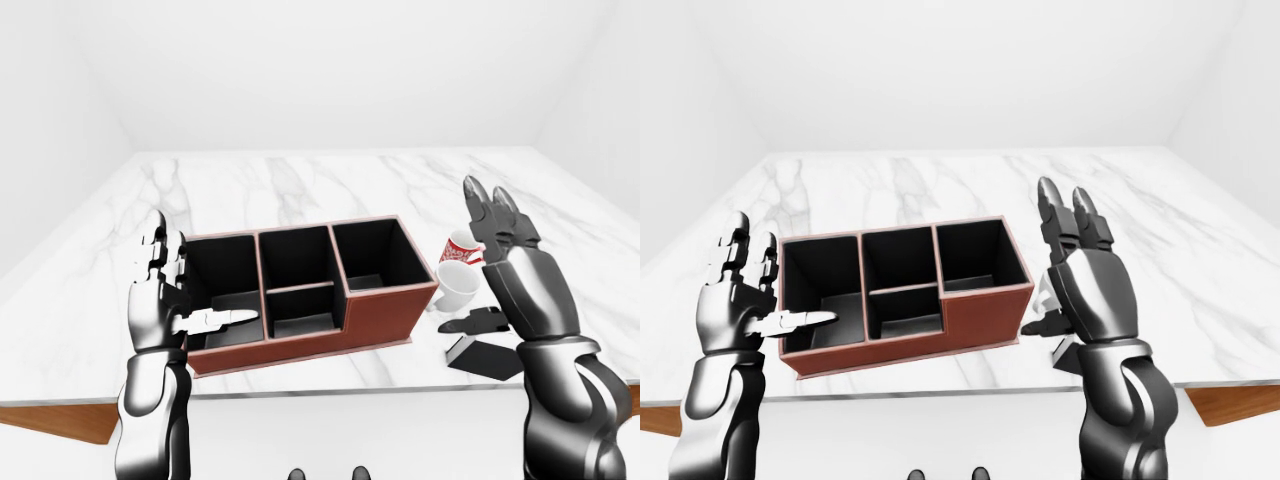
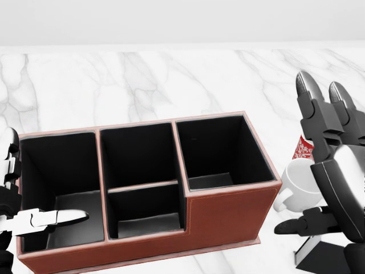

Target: Pick up the book and place it in the right compartment of the caddy.

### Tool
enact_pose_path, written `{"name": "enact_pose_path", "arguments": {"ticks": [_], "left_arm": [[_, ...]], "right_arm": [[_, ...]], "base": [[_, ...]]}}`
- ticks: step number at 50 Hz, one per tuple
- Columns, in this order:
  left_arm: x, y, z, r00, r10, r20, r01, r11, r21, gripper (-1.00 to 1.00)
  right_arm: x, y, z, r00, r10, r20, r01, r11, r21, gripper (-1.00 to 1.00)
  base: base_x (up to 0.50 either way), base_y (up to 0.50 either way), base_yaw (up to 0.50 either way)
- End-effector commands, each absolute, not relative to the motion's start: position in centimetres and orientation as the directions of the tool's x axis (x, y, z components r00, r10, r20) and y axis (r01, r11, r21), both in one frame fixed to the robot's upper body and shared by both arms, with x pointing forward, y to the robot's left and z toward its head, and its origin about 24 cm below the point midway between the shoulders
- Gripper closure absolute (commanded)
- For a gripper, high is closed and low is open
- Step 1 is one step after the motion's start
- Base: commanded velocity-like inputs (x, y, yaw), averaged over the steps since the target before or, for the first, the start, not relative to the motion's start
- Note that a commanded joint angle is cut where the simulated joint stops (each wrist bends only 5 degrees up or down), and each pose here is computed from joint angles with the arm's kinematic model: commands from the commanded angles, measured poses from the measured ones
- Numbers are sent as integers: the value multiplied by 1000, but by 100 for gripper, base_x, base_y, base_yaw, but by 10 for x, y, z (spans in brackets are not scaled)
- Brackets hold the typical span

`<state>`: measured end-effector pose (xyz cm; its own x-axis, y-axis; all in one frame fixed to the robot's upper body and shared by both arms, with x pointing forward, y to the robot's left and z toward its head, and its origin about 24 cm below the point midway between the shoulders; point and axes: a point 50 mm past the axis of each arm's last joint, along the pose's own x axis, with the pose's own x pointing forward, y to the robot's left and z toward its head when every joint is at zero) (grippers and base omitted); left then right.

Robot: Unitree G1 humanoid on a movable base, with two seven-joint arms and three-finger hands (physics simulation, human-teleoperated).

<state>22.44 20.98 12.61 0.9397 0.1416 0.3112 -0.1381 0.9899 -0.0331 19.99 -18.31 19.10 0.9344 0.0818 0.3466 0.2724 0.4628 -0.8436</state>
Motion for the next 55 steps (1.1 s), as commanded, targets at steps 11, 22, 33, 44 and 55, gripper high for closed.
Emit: {"name": "enact_pose_path", "arguments": {"ticks": [11, 22, 33, 44, 55], "left_arm": [[228, 210, 123, 942, 151, 299, -146, 989, -38, -100], [227, 210, 123, 942, 151, 299, -147, 988, -37, -100], [228, 209, 124, 942, 149, 301, -145, 989, -35, -100], [228, 208, 122, 945, 147, 294, -143, 989, -34, -100], [228, 208, 122, 945, 146, 292, -142, 989, -34, -100]], "right_arm": [[176, -212, 169, 966, -212, 145, 178, 142, -974, -100], [171, -228, 161, 953, -275, 128, 155, 82, -985, -100], [188, -241, 133, 951, -304, 47, 77, 87, -993, -100], [208, -253, 104, 936, -351, 0, 10, 25, -1000, -100], [222, -256, 91, 939, -342, -32, -34, 0, -999, -100]], "base": [[0, 0, 0], [0, 0, 0], [0, 0, 0], [0, 0, 0], [0, 0, 0]]}}
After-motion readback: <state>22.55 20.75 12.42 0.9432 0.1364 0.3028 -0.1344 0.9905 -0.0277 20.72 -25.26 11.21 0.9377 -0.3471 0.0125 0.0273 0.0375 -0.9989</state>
